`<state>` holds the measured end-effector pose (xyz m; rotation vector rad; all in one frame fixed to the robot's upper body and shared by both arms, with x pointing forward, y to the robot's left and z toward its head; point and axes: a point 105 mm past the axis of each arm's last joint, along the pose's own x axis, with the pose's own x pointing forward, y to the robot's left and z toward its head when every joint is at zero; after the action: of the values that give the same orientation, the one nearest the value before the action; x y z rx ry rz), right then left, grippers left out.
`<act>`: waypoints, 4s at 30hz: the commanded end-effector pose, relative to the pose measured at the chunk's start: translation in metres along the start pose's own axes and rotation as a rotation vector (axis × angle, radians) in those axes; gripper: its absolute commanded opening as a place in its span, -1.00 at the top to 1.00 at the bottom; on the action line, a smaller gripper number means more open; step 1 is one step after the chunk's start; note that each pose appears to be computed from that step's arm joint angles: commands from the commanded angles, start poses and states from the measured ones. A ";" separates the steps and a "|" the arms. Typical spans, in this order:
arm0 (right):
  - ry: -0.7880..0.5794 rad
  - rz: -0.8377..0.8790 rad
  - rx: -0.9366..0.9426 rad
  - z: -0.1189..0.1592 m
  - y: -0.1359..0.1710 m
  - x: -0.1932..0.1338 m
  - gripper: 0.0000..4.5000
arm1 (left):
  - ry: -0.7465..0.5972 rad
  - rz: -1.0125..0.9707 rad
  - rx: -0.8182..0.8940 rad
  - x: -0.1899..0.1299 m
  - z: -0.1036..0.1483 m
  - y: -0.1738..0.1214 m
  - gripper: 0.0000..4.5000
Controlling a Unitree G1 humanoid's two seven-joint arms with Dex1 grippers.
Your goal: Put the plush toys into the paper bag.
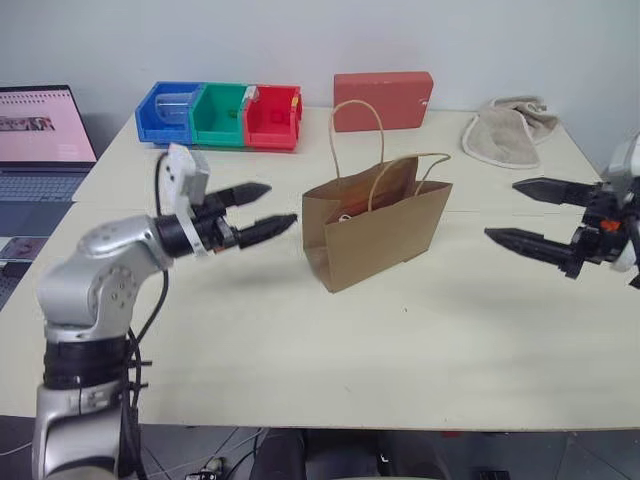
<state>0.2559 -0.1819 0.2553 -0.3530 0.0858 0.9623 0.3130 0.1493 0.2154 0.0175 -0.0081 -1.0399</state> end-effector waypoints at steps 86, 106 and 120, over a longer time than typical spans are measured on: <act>0.000 0.120 -0.084 -0.002 0.040 0.020 -1.00 | -0.101 -0.057 0.102 0.076 -0.040 -0.011 0.99; 0.003 0.010 -0.121 -0.002 0.046 -0.020 -1.00 | -0.036 -0.417 0.115 0.077 -0.013 -0.012 0.99; 0.059 -0.065 -0.089 -0.010 0.050 -0.029 -1.00 | 0.038 -0.465 0.135 0.098 -0.032 -0.003 0.99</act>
<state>0.2019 -0.1855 0.2362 -0.4461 0.1028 0.8831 0.3587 0.0607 0.1750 0.1207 -0.0174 -1.5051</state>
